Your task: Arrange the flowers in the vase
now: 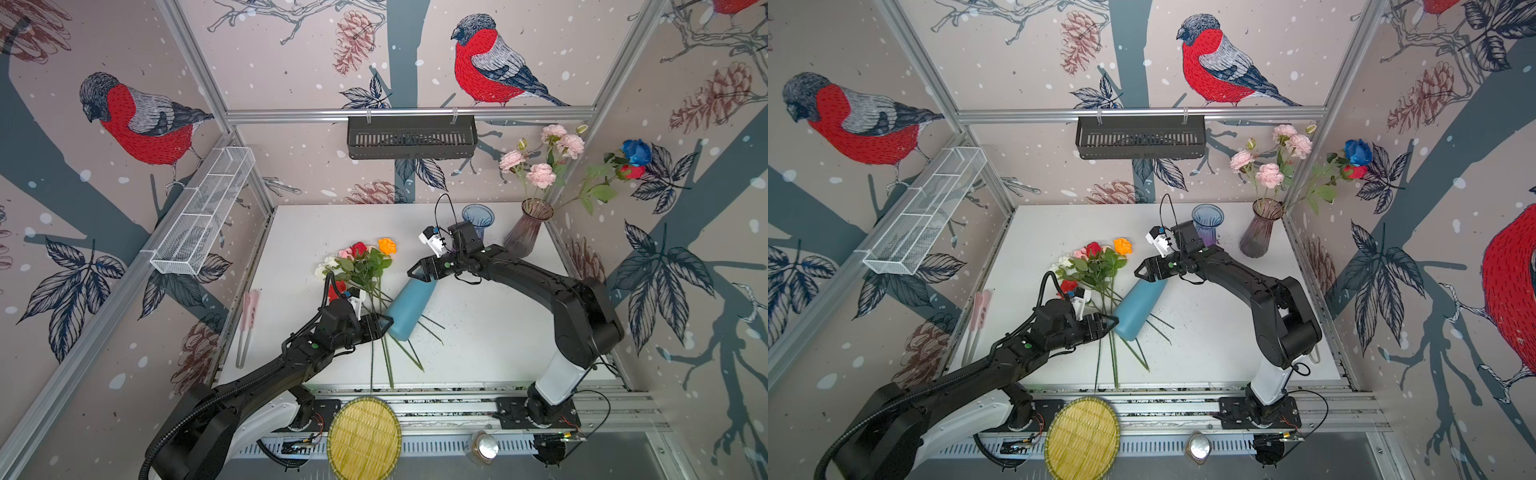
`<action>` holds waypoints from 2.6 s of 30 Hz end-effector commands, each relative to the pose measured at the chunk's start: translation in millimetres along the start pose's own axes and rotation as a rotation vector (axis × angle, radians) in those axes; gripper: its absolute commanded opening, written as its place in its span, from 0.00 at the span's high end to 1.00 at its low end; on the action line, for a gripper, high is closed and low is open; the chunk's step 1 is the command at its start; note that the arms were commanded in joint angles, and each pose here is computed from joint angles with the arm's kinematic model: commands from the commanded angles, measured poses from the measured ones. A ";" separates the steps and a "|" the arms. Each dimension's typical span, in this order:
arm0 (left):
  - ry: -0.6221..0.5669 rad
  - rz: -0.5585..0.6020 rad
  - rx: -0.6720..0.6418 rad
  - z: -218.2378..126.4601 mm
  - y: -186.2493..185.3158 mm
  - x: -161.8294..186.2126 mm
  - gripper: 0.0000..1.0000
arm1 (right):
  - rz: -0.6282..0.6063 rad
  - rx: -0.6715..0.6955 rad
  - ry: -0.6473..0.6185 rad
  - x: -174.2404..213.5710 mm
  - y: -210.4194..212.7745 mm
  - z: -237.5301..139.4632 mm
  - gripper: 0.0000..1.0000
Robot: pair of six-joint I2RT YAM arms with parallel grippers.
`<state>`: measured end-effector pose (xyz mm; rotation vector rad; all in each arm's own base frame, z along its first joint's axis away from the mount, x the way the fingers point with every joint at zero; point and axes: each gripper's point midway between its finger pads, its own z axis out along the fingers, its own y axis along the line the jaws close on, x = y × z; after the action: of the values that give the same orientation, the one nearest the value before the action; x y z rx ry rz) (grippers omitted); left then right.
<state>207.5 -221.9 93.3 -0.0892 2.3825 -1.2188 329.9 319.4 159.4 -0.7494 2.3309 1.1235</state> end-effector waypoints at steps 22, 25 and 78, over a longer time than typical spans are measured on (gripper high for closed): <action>-0.133 0.090 0.116 -7.4 -35.1 -31.2 0.36 | 0.035 -0.053 0.126 48.2 62.6 -2.4 0.21; -0.126 0.094 0.112 -17.3 -42.7 -31.0 0.36 | 0.053 0.000 0.130 49.7 42.7 2.6 0.20; 0.009 -0.257 0.051 -27.0 -6.9 49.7 0.22 | -0.083 -0.543 0.330 123.7 105.4 9.1 0.26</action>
<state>113.5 -217.8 66.7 -0.3852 2.6240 -1.3969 238.4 344.5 116.4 -1.1815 2.2505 1.3005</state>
